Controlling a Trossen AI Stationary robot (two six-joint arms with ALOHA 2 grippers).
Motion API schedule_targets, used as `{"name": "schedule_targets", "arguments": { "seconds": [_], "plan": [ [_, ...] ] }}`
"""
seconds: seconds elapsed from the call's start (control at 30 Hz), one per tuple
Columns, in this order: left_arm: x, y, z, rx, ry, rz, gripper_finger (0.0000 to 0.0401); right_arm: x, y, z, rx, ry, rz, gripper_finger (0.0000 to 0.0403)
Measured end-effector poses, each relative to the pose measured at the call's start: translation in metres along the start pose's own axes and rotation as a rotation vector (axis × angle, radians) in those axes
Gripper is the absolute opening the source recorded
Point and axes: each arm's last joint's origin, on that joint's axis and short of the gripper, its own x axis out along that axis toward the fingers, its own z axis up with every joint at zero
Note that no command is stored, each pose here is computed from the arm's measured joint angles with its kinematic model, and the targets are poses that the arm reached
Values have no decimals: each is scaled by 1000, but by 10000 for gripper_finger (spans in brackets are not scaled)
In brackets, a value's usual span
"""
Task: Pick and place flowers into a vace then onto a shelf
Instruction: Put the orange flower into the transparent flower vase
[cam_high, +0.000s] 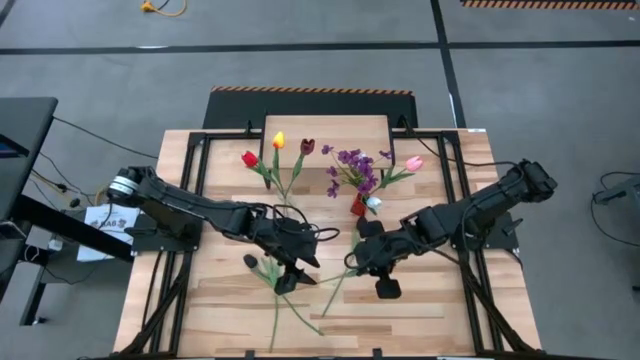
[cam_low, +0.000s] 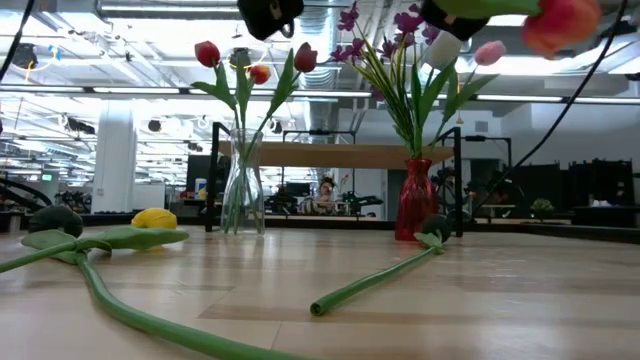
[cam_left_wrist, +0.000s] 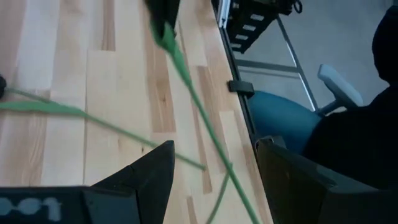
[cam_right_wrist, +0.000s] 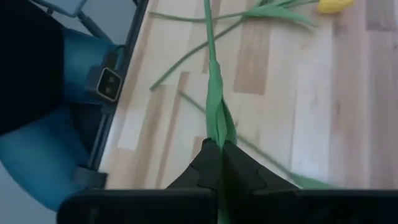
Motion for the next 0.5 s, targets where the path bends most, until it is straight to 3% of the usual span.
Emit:
{"name": "schedule_targets", "arguments": {
  "seconds": [0.5],
  "plan": [
    [12, 10, -1, -15, 2, 38, 220, -1, -13, 6, -37, -38, -23, 0]
  ]
}}
